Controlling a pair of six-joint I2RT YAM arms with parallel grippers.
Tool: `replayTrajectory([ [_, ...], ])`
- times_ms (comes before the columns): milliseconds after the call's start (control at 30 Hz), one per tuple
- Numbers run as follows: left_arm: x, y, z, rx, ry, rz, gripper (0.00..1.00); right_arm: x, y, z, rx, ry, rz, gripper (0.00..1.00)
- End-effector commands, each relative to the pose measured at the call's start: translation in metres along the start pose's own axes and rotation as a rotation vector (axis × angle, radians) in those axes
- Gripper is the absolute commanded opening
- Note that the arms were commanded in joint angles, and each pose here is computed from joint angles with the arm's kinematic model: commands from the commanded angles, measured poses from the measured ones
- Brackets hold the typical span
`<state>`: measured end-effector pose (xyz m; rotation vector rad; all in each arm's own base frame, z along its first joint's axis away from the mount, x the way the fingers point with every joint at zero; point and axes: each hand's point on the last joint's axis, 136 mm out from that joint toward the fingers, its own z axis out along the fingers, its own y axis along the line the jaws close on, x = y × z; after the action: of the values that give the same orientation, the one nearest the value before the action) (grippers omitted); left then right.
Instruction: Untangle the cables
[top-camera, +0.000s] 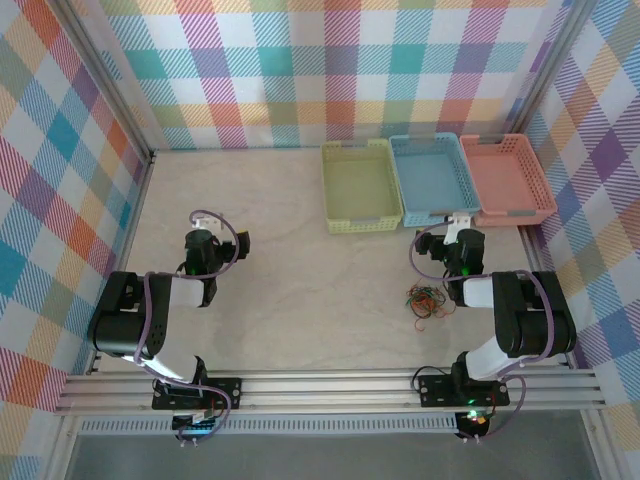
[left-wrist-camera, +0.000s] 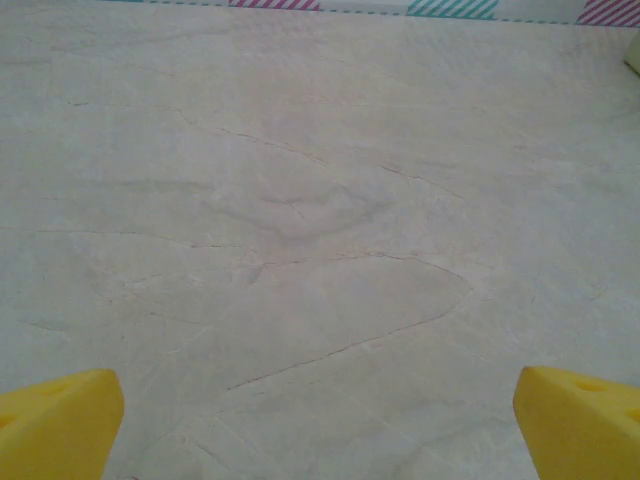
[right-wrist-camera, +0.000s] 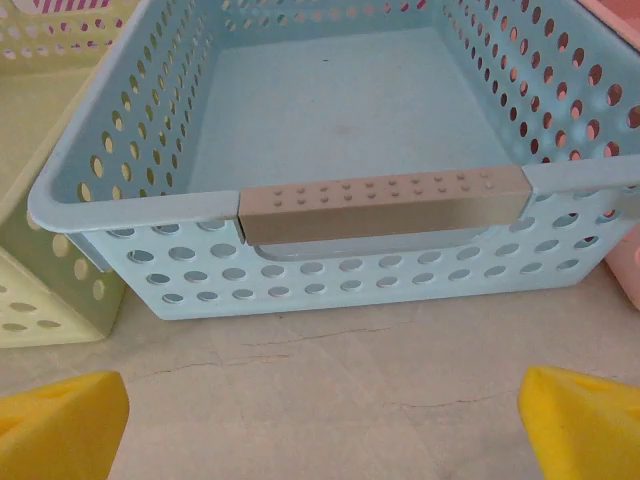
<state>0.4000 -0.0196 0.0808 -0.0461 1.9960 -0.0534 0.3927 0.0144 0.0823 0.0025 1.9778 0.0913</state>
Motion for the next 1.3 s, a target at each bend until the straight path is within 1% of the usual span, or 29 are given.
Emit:
replayTrajectory([
  [0,0.002,0.005,0.000,-0.017,0.003,-0.004,1.00,-0.011,0.005,0.001,-0.023,-0.032,-0.004,1.00],
  [1167,0.003,0.005,0.000,-0.017,0.003,-0.003,1.00,-0.011,0.005,0.001,-0.023,-0.029,-0.002,1.00],
  [1267,-0.009,0.002,-0.007,-0.057,-0.012,0.031,1.00,-0.012,0.004,0.001,-0.022,-0.035,-0.005,1.00],
])
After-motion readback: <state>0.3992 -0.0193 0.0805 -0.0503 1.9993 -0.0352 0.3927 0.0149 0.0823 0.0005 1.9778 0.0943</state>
